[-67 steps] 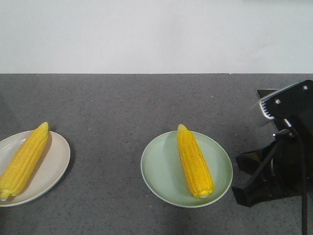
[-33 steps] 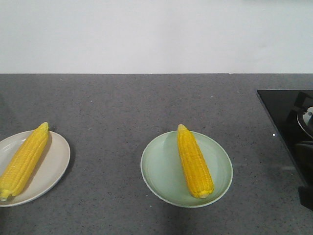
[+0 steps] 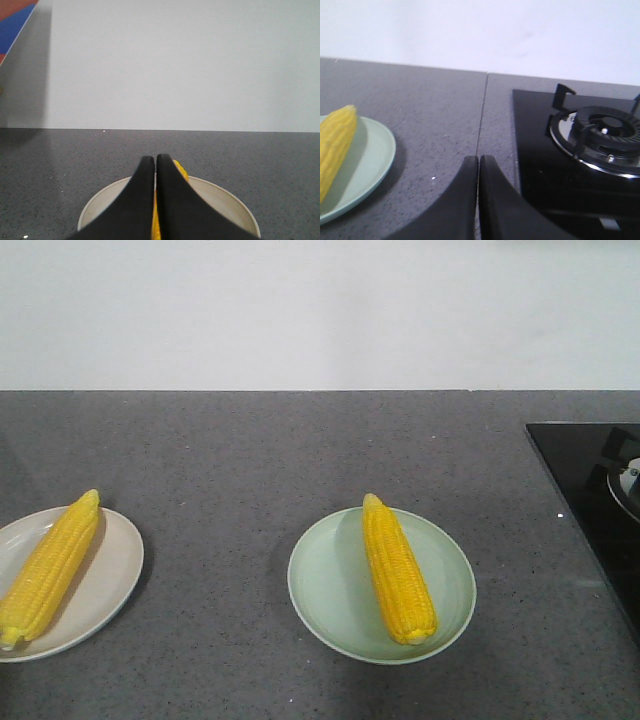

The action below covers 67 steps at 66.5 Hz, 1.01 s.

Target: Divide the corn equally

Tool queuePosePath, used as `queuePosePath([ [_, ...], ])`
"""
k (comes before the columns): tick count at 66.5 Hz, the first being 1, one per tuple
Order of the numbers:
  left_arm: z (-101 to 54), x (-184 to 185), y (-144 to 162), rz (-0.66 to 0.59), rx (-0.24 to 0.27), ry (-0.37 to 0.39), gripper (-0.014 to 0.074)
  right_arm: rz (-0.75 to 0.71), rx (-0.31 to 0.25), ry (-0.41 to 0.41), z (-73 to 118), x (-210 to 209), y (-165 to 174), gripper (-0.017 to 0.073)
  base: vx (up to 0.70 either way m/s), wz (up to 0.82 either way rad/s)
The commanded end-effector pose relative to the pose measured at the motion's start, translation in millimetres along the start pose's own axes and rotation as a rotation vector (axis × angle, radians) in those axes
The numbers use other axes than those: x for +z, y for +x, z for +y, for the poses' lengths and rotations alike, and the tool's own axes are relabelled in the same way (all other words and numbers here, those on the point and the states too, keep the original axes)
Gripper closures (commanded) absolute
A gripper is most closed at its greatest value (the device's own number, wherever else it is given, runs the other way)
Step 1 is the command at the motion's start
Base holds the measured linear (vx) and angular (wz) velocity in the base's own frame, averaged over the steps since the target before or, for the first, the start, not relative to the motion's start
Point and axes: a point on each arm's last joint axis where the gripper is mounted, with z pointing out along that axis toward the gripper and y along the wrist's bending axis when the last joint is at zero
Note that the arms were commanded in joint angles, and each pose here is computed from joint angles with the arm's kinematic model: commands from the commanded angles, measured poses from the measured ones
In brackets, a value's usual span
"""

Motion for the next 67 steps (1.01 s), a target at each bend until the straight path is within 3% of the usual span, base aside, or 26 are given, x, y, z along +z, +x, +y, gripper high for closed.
queuePosePath([
  [1,-0.1,-1,-4,-0.084,-0.013,0.005,0.0600,-0.180,0.011,0.027,-1.1,-4,-3,0.0563,0.00,0.00],
  [20,-0.1,-1,-4,-0.084,-0.013,0.005,0.0600,-0.337,0.010,0.040,0.9,-1,34,0.0563,0.00,0.00],
  [67,-0.1,-1,-3,-0.083,-0.013,0.005,0.0600,-0.302,0.018,0.091,-1.9,-1,37,0.0563,0.00,0.00],
])
